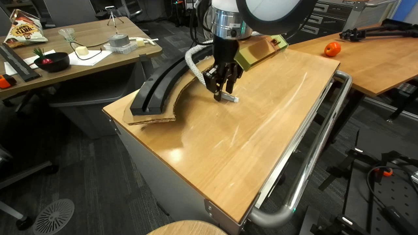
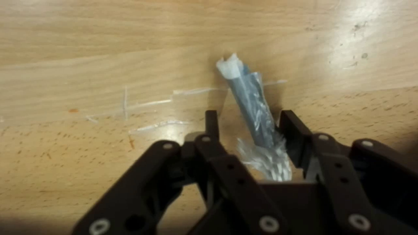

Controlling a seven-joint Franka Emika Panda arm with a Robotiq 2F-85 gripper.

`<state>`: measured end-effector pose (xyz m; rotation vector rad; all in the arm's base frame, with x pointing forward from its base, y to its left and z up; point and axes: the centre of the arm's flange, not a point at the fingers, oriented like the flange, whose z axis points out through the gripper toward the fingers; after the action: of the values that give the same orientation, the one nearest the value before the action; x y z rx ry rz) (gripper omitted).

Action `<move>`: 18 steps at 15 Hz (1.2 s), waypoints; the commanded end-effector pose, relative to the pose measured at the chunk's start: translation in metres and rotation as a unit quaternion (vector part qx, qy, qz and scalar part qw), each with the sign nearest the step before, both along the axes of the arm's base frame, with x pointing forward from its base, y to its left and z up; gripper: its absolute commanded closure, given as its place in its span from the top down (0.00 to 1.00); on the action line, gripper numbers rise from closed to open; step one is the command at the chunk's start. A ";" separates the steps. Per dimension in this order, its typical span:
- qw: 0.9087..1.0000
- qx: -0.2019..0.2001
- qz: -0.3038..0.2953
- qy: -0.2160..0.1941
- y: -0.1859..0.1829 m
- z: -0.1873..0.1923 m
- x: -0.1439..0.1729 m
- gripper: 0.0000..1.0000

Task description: Remove the rope from the platform

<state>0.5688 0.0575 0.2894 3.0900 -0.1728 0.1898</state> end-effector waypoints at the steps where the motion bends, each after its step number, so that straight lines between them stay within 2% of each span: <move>1: 1.000 -0.018 -0.014 -0.008 0.006 0.009 0.002 0.19; 3: 0.999 -0.039 -0.024 -0.013 0.009 0.015 -0.005 0.04; 4: 0.998 -0.047 -0.028 -0.020 0.012 0.021 -0.009 0.00; 8: 0.997 -0.032 -0.041 -0.054 0.021 0.066 -0.041 0.02; 11: 0.994 -0.018 -0.077 -0.076 0.008 0.088 -0.078 0.02; 15: 0.981 0.023 -0.181 -0.061 -0.027 0.088 -0.140 0.02; 18: 0.966 0.085 -0.234 -0.066 -0.030 0.079 -0.200 0.02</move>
<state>0.4404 0.0290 0.3595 3.0376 -0.7783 0.3043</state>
